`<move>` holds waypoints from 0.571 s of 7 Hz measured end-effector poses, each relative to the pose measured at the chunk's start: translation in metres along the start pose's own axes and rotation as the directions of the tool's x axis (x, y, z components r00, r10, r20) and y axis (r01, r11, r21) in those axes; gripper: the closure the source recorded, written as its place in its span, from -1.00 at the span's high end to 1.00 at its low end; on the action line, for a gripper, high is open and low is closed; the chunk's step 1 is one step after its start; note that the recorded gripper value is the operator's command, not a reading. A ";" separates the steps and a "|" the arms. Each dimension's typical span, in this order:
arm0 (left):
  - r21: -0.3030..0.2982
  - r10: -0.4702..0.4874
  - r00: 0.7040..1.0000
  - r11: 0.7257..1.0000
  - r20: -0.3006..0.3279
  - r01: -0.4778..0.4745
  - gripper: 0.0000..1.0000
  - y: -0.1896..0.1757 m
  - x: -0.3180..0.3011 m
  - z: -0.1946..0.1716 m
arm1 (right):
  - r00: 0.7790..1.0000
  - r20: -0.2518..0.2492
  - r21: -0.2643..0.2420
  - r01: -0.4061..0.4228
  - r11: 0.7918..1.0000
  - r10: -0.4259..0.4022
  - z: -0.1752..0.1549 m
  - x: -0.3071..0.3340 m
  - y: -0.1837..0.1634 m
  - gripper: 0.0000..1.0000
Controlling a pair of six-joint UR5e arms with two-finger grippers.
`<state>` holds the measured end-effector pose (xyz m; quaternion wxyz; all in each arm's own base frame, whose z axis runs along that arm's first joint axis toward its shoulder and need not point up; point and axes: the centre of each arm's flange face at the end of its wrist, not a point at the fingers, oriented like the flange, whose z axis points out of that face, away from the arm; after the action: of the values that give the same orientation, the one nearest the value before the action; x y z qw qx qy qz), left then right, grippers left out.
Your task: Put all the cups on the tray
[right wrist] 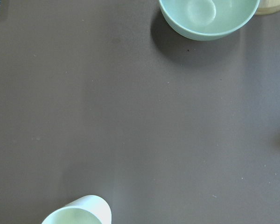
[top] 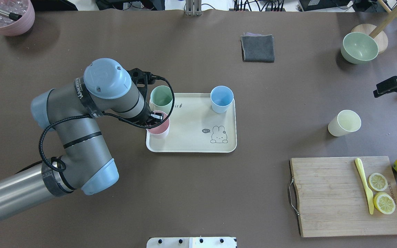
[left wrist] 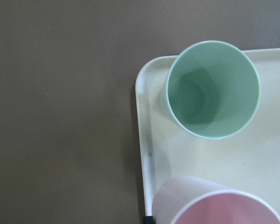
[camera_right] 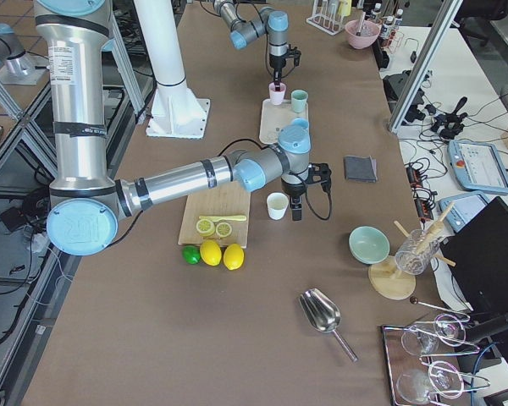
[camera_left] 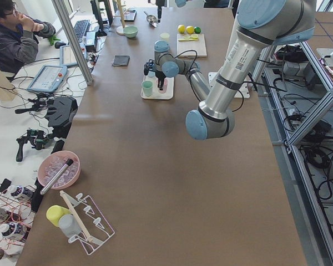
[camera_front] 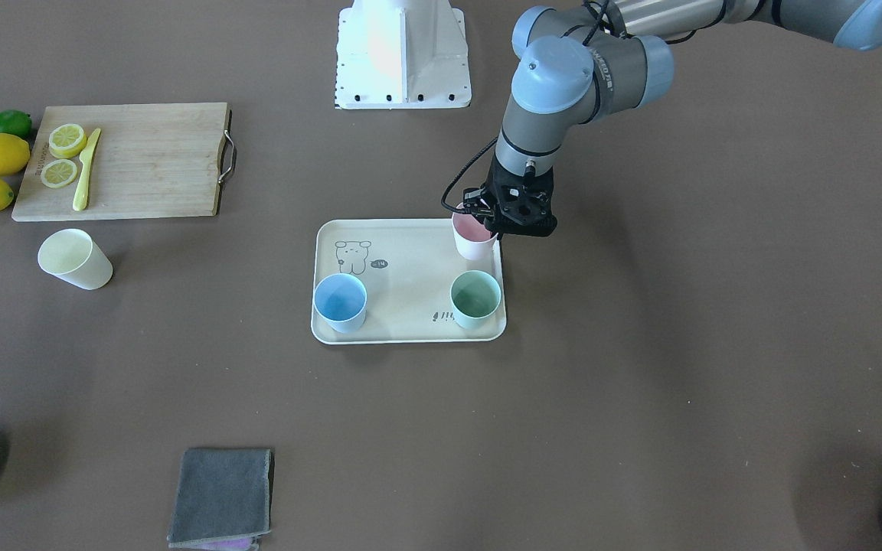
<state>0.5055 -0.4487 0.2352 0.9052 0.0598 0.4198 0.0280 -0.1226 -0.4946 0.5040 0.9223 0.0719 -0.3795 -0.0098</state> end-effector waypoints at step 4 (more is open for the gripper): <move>0.054 0.010 0.998 0.999 -0.056 -0.007 0.96 -0.012 -0.003 -0.046 | 1.000 0.011 -0.010 -0.005 1.000 0.005 0.001 -0.001 0.001 0.98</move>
<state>0.4689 -0.4573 0.2064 0.8910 0.0849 0.4454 0.0222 -0.1243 -0.4931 0.5037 0.9206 0.0663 -0.3848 -0.0097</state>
